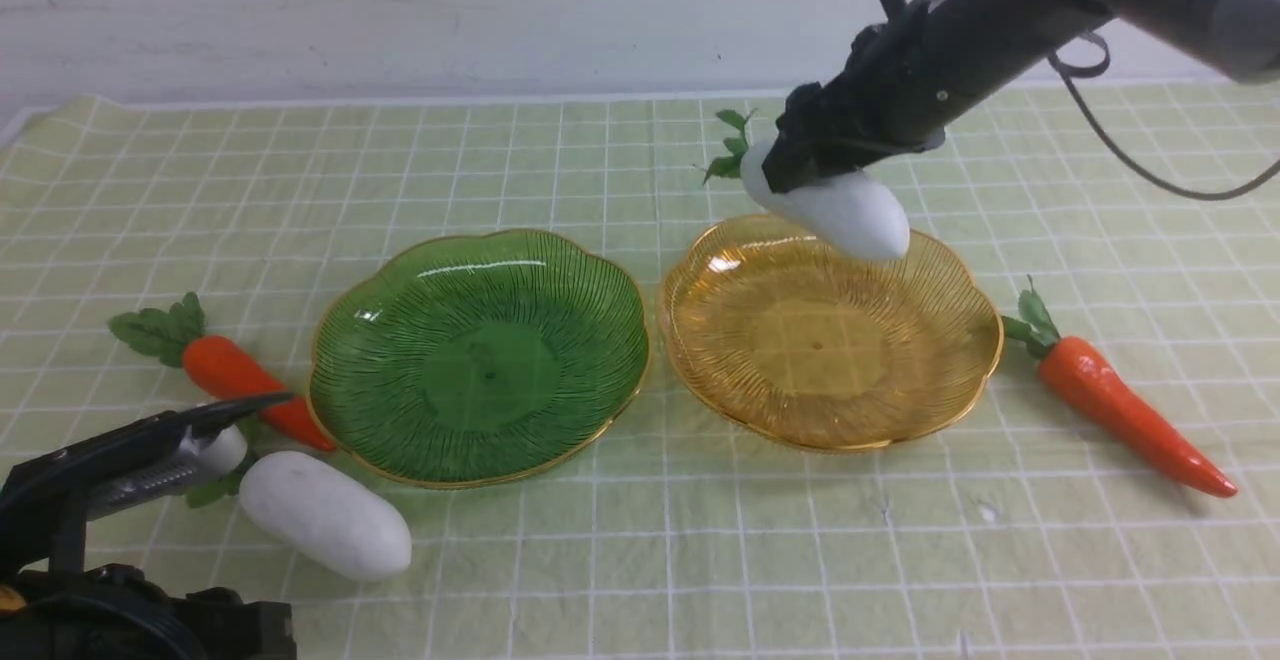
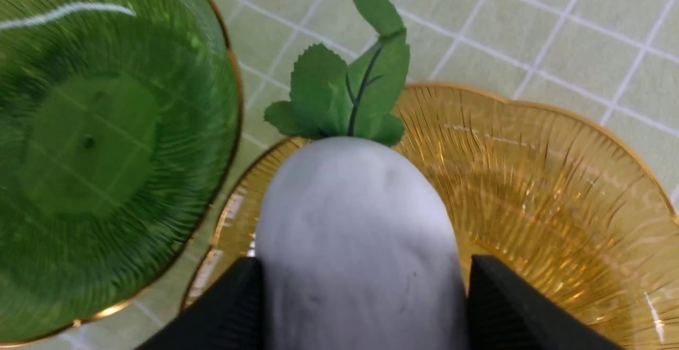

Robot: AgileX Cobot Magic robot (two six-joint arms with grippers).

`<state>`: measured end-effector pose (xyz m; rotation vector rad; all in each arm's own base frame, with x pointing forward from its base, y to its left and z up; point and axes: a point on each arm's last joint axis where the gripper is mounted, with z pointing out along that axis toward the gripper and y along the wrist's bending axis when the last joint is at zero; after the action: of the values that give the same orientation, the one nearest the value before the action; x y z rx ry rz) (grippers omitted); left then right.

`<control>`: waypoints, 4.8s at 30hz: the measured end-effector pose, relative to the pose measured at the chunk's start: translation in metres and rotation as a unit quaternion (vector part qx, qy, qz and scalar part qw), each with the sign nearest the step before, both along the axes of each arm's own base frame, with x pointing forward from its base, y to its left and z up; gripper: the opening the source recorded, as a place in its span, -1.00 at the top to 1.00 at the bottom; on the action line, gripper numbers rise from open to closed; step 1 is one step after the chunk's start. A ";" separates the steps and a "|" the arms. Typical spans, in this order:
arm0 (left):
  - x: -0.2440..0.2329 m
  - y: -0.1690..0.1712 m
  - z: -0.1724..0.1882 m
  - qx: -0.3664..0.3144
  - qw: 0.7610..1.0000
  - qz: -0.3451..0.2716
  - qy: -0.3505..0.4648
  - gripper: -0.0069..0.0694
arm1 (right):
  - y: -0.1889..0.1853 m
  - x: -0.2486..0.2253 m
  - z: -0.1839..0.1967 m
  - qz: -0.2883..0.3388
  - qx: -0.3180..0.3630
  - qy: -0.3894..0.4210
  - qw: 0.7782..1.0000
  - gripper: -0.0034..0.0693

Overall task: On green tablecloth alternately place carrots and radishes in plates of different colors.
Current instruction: 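Place the white radish on the plate, then pick up the vegetable and place it in the green plate with the right gripper, then pick up the white radish and place it on the plate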

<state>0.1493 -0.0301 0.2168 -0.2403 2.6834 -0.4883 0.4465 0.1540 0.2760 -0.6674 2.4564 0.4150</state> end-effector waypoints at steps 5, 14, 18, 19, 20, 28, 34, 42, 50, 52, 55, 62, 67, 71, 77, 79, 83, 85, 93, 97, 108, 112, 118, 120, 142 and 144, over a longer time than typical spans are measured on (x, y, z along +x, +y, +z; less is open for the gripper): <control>-0.001 0.000 0.000 -0.001 1.000 -0.003 0.007 0.14 | 0.000 0.013 -0.042 -0.001 -0.030 0.032 0.999 -0.32; -0.001 0.000 0.000 -0.001 1.000 -0.003 0.007 0.14 | -0.002 0.018 -0.066 -0.037 -0.043 0.064 0.996 -0.77; -0.001 0.000 0.000 -0.001 1.000 -0.005 0.007 0.14 | -0.008 0.016 -0.063 -0.040 -0.076 0.067 0.994 -0.88; -0.001 0.000 0.000 0.000 1.000 -0.005 0.007 0.14 | -0.012 0.014 -0.058 -0.040 -0.096 0.069 0.992 -0.89; -0.001 0.000 0.000 0.000 1.000 -0.005 0.007 0.14 | -0.015 0.013 -0.054 -0.038 -0.115 0.073 0.990 -0.89; -0.001 0.000 -0.001 -0.001 1.000 -0.005 0.007 0.14 | -0.047 0.013 -0.010 -0.128 -0.219 0.038 0.966 -0.84; -0.001 0.000 -0.001 -0.001 1.000 -0.005 0.007 0.14 | -0.093 -0.001 -0.013 -0.204 -0.203 0.084 0.954 -0.65; -0.001 0.000 -0.001 0.000 1.000 -0.005 0.007 0.14 | -0.132 -0.022 -0.092 -0.221 -0.238 0.215 0.921 -0.54; -0.001 0.000 -0.001 0.000 1.000 -0.006 0.007 0.14 | -0.141 -0.019 -0.126 -0.222 -0.248 0.253 0.908 -0.48; -0.001 0.000 -0.001 0.000 1.000 -0.006 0.007 0.14 | -0.140 -0.019 -0.126 -0.221 -0.242 0.255 0.910 -0.29; -0.001 0.000 -0.001 0.000 1.000 -0.006 0.007 0.14 | -0.139 -0.019 -0.126 -0.220 -0.236 0.257 0.911 -0.05; -0.002 0.001 -0.001 0.009 1.000 -0.010 0.007 0.14 | -0.133 -0.027 -0.079 -0.260 -0.179 0.220 0.923 0.15; -0.002 0.001 -0.001 0.010 1.000 -0.010 0.007 0.14 | -0.109 -0.042 -0.026 -0.250 -0.083 0.190 0.946 0.15; -0.002 0.001 -0.001 0.010 1.000 -0.011 0.007 0.14 | -0.042 -0.051 -0.002 -0.138 0.043 0.156 0.977 0.15; -0.001 0.001 -0.001 0.011 1.000 -0.010 0.006 0.14 | 0.047 -0.050 -0.006 -0.006 0.145 0.069 0.987 0.15; -0.001 0.001 -0.001 0.010 1.000 -0.010 0.006 0.14 | 0.073 -0.047 -0.010 0.029 0.157 0.031 0.987 0.15; -0.001 0.001 -0.001 0.010 1.000 -0.010 0.006 0.14 | 0.117 -0.031 -0.020 0.047 0.174 -0.045 0.983 0.15; -0.001 0.001 -0.001 0.010 1.000 -0.009 0.005 0.14 | 0.125 -0.026 -0.027 0.041 0.175 -0.060 0.982 0.15; -0.001 0.001 -0.001 0.011 1.000 -0.009 0.005 0.14 | 0.135 -0.017 -0.056 0.017 0.174 -0.056 0.983 0.15; -0.001 0.001 -0.001 0.011 1.000 -0.009 0.005 0.14 | 0.135 -0.017 -0.056 0.017 0.174 -0.054 0.983 0.15; -0.001 0.001 -0.001 0.011 1.000 -0.009 0.004 0.14 | 0.138 -0.027 -0.060 0.043 0.171 -0.003 0.984 -0.63; -0.001 0.001 -0.001 0.011 1.000 -0.009 0.004 0.14 | 0.130 -0.030 -0.054 0.064 0.166 0.023 0.984 -0.68; -0.001 0.001 -0.001 0.011 1.000 -0.008 0.003 0.14 | 0.081 -0.040 0.015 0.116 0.160 0.077 0.977 -0.48; 0.001 0.002 0.000 0.011 1.000 -0.003 -0.005 0.14 | 0.065 -0.043 0.040 0.108 0.154 0.074 0.979 -0.32; 0.045 0.010 -0.009 -0.065 0.974 0.207 -0.072 -0.53 | -0.056 -0.239 0.112 -0.018 -0.008 0.017 1.000 0.94; 0.055 0.011 -0.018 -0.085 0.963 0.249 -0.060 -0.55 | -0.061 -0.253 0.104 -0.018 -0.012 0.022 1.000 0.94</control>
<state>0.2039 -0.0190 0.1987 -0.8778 2.3417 -0.5478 0.1931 0.0929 0.3802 -0.6294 2.5140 0.3905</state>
